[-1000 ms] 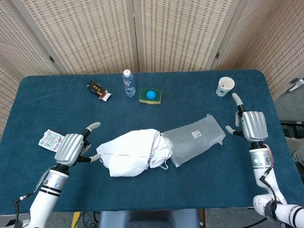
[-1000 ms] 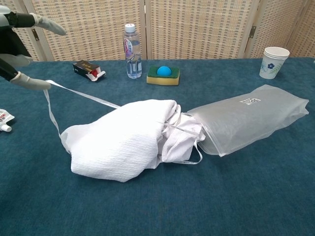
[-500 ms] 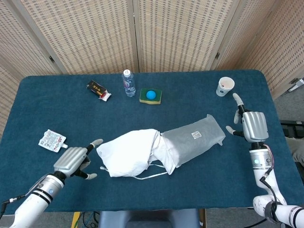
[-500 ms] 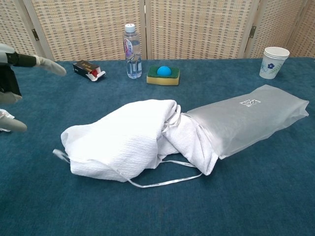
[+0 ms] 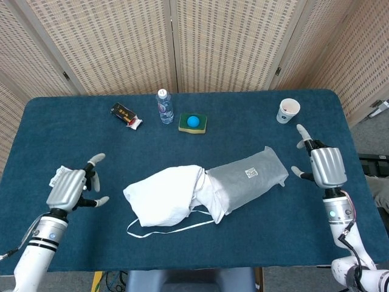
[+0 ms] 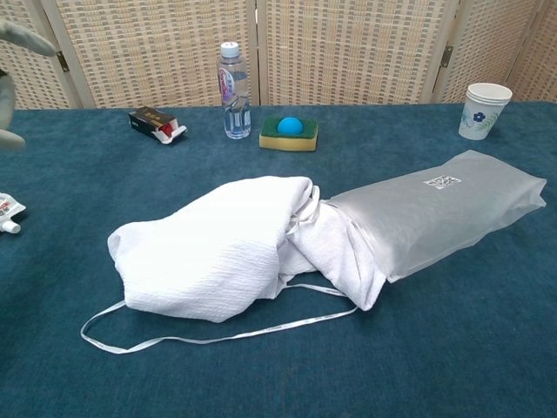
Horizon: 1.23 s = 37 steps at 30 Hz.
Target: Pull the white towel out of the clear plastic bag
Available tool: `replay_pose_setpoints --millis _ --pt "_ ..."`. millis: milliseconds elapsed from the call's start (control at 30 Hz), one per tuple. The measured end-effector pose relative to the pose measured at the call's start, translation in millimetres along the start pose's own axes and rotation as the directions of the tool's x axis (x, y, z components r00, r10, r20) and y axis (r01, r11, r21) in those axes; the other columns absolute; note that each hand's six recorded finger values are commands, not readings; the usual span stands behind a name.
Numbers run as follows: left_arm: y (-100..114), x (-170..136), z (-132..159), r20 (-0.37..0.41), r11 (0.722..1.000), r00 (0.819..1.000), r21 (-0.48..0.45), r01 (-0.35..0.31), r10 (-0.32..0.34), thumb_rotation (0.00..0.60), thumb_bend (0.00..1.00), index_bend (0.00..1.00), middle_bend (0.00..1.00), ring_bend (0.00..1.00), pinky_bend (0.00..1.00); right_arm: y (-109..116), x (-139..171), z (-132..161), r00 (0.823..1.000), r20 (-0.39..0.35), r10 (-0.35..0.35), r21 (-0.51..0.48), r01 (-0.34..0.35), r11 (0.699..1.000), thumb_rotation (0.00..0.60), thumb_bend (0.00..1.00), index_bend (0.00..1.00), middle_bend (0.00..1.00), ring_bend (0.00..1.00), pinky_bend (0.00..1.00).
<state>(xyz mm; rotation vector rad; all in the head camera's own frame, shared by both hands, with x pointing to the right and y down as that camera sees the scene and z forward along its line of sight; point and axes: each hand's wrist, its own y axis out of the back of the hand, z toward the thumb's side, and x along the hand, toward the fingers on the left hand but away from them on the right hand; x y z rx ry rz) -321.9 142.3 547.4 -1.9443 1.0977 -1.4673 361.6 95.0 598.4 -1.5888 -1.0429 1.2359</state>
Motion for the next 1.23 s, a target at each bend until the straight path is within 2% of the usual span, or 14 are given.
replay_pose_setpoints --millis 33,133,233,333,467,667,1000,1233 --pt "5.1 -1.9 -6.4 -0.011 0.999 0.999 0.018 -0.051 0.051 0.600 0.00 0.14 0.45 0.46 0.70 1.2 3.6 -0.6 1.000 -0.008 0.001 0.011 -0.001 1.000 0.600 0.00 0.10 0.35 0.36 0.58" --pt "12.6 -10.2 -19.4 -0.015 0.989 0.991 0.062 -0.135 0.136 0.600 0.00 0.16 0.40 0.40 0.63 5.1 18.9 -4.9 1.000 -0.023 0.009 0.039 -0.008 0.999 0.600 0.00 0.11 0.35 0.34 0.54" --pt "18.7 -21.6 -35.3 -0.013 0.975 0.980 0.106 -0.194 0.196 0.600 0.00 0.18 0.37 0.36 0.58 9.7 34.9 -12.0 1.000 -0.022 0.015 0.059 -0.014 0.998 0.600 0.00 0.11 0.34 0.32 0.51" --pt "21.6 -34.0 -54.6 -0.035 0.967 0.973 0.127 -0.222 0.228 0.600 0.00 0.20 0.36 0.36 0.56 14.9 50.2 -21.8 1.000 -0.005 0.017 0.073 -0.017 0.997 0.600 0.00 0.12 0.34 0.32 0.50" --pt "20.2 -49.8 -78.2 -0.066 0.964 0.970 0.146 -0.222 0.234 0.600 0.00 0.23 0.36 0.36 0.55 22.9 74.3 -40.0 0.999 0.046 0.029 0.082 -0.033 0.996 0.600 0.00 0.13 0.34 0.32 0.50" --pt "19.6 -63.5 -91.3 -0.028 0.946 0.964 0.203 -0.254 0.265 0.600 0.00 0.27 0.36 0.36 0.55 31.4 105.2 -62.0 0.993 0.108 0.041 0.090 -0.051 0.995 0.600 0.00 0.14 0.34 0.32 0.49" --pt "14.2 -74.4 -98.4 -0.024 0.938 0.966 0.250 -0.242 0.256 0.600 0.00 0.27 0.36 0.36 0.55 39.7 133.4 -80.2 0.987 0.157 0.025 0.069 -0.037 0.997 0.600 0.00 0.15 0.34 0.32 0.48" --pt "10.2 -71.9 -89.6 0.028 0.926 0.968 0.285 -0.248 0.250 0.600 0.00 0.28 0.36 0.36 0.55 37.4 135.1 -82.0 0.986 0.162 0.029 0.048 -0.037 0.998 0.600 0.00 0.15 0.34 0.32 0.47"
